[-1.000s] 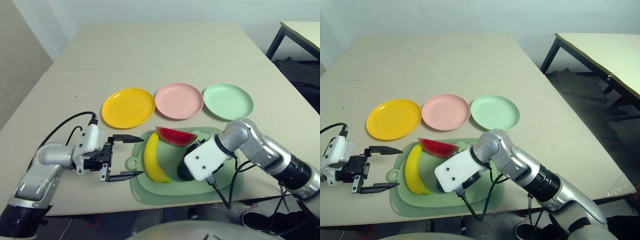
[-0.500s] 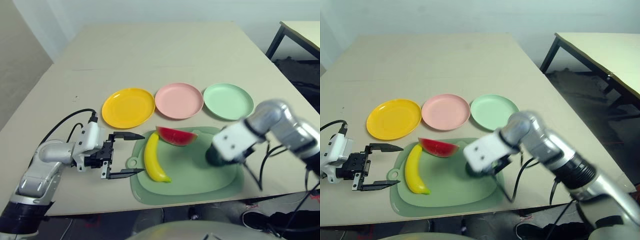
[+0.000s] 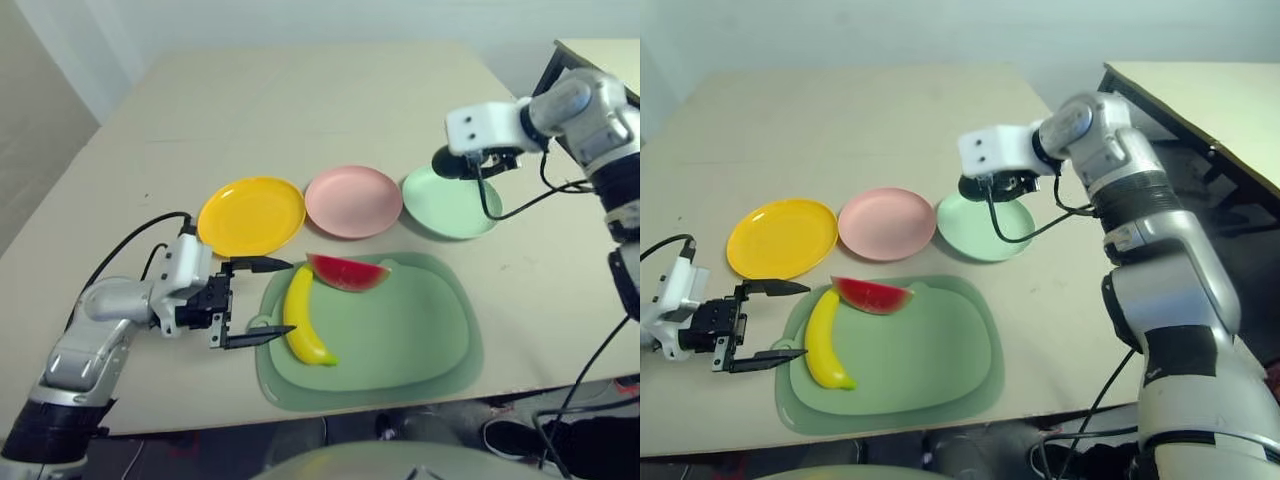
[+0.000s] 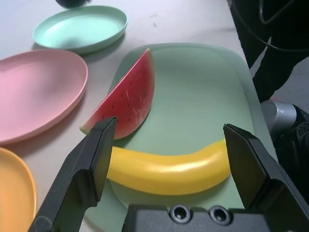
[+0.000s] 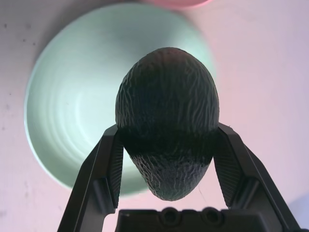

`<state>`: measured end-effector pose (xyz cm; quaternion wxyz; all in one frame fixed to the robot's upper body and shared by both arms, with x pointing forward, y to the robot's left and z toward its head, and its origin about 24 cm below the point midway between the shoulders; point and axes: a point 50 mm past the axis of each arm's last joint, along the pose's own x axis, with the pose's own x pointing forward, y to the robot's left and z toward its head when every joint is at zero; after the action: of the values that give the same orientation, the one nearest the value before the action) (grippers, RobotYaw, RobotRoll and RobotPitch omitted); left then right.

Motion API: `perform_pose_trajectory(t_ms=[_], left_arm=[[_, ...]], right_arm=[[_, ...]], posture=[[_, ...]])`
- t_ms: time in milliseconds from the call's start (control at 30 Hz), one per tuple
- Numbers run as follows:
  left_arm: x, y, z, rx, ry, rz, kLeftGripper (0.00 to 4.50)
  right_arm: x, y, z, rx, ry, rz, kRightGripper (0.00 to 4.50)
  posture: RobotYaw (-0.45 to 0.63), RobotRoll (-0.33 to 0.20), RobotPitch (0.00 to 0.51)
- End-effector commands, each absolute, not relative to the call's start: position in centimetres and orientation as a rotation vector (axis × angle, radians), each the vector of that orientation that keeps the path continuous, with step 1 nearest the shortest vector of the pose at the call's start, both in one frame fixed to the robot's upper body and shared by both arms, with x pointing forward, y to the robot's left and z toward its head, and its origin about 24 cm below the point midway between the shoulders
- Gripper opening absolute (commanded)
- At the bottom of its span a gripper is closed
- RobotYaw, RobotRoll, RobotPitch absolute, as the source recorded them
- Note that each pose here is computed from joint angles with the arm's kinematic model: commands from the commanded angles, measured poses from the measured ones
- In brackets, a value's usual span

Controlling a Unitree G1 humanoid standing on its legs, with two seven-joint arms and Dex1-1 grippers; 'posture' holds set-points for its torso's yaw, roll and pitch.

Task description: Place the fruits into color-matched plates.

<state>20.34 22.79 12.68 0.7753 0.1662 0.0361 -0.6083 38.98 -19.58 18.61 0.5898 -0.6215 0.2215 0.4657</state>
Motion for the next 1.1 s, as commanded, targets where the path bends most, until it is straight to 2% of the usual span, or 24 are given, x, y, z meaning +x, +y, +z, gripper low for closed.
perform_pose_trajectory(t_ms=[33,133,267,300,367,533,667,767,900,1000,1100], left_arm=[[19.8,22.6,12.6,0.372,0.081,-1.312,4.50],[19.6,22.7,12.6,0.372,0.088,-1.302,4.50],[19.6,22.9,12.7,0.378,0.090,-1.292,4.50],[19.6,22.9,12.7,0.381,0.090,-1.290,4.50],[19.7,23.1,12.8,0.386,0.091,-1.287,4.50],[19.7,23.4,12.9,0.393,0.096,-1.287,4.50],[20.0,23.6,13.0,0.401,0.095,-1.286,4.50],[20.1,23.8,13.1,0.410,0.095,-1.283,4.50],[19.7,24.8,13.3,0.428,0.117,-1.262,4.50],[19.6,25.3,13.3,0.441,0.129,-1.245,4.50],[19.5,25.6,13.4,0.454,0.135,-1.233,4.50]], right_arm=[[39.1,-20.2,17.0,-1.492,0.554,1.051,2.88],[39.2,-20.0,16.4,-1.468,0.564,1.039,2.88],[39.3,-20.2,16.3,-1.506,0.579,1.031,4.33],[39.2,-20.3,16.6,-1.512,0.587,1.039,4.45],[39.2,-20.3,17.6,-1.518,0.592,1.065,4.45],[39.2,-17.8,22.7,-1.407,0.469,1.129,4.45],[37.6,-14.5,25.4,-1.202,0.379,1.224,4.45],[34.8,-12.1,25.5,-0.991,0.408,1.275,4.45],[29.9,-9.7,24.1,-0.748,0.494,1.374,4.45],[28.1,-8.6,23.0,-0.636,0.551,1.360,4.45],[27.4,-7.3,21.6,-0.576,0.578,1.322,4.45]], posture=[[0.10,0.000,0.017],[0.11,0.000,0.017],[0.11,0.000,0.015],[0.11,0.000,0.015],[0.10,0.000,0.014],[0.08,0.000,0.009],[0.07,0.000,0.011],[0.07,0.000,0.014],[0.08,0.000,0.020],[0.08,0.000,0.022],[0.08,0.000,0.023]])
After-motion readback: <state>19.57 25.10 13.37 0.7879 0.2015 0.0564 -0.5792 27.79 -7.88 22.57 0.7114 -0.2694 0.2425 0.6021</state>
